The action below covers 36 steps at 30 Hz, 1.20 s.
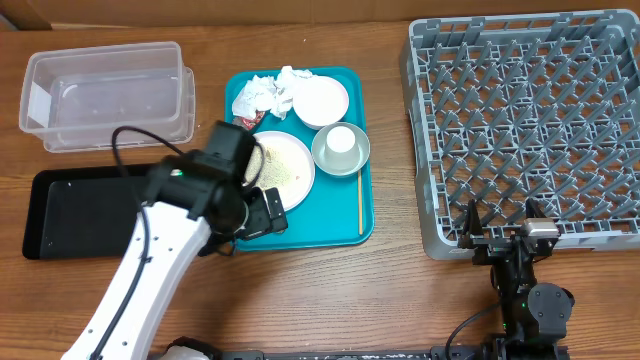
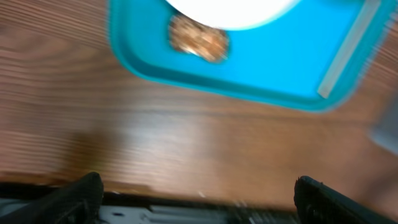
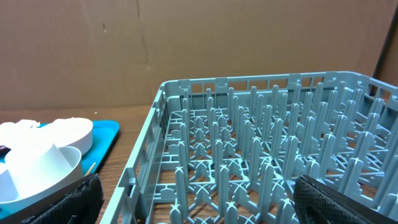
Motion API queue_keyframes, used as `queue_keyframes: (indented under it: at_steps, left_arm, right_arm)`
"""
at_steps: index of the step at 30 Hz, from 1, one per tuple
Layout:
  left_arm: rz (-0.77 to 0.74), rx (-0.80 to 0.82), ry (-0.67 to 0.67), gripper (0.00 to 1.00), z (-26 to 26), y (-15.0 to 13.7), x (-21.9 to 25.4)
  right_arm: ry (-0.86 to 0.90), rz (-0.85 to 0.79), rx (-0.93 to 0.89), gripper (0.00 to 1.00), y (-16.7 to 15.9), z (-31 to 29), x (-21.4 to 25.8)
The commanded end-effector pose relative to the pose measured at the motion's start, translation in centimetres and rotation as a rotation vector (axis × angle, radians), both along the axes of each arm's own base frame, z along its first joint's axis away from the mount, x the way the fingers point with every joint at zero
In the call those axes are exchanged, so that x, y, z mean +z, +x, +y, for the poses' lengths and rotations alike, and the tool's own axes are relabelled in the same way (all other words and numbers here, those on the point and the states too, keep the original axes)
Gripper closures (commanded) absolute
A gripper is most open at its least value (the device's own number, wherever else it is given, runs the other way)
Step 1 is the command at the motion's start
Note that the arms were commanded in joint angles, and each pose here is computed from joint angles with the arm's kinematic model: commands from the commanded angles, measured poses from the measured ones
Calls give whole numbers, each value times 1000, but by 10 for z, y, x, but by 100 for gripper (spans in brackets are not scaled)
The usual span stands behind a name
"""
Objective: Sort waste into correct bins and load items into the dishwasher
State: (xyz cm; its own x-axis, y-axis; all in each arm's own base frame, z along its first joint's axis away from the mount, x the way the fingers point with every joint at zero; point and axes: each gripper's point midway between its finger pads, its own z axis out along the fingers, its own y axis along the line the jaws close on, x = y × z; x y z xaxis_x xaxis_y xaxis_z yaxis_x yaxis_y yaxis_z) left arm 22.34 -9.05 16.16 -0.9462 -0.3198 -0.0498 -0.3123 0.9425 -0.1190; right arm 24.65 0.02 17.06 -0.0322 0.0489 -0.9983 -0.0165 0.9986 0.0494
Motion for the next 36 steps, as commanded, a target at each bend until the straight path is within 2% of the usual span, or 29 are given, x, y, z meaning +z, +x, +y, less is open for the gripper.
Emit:
queue_keyframes:
  at_steps: [1,8,15,19,26,36]
  left_arm:
    - [-85,116,188,0,21,22,-1]
    - [-43,85,185,0,13,30,-20]
    - [9,-149,102,0,-14,41,-65]
    - [39,-219,115,0,-16,45,-91]
    - [93,-299,140,3,-14,42,-111]
    - [55,-326,126,4,-18,37,-143]
  right_arm:
    - [-1,-8,-11,0,0,-2,-1]
    - [-1,-8,-11,0,0,-2,-1]
    - [-1,-8,-12,0,0,-2,-1]
    - [-1,-8,-11,0,0,-2,-1]
    - [-1,-8,-11,0,0,-2,-1]
    - [-1,-8,-11,0,0,-2,-1]
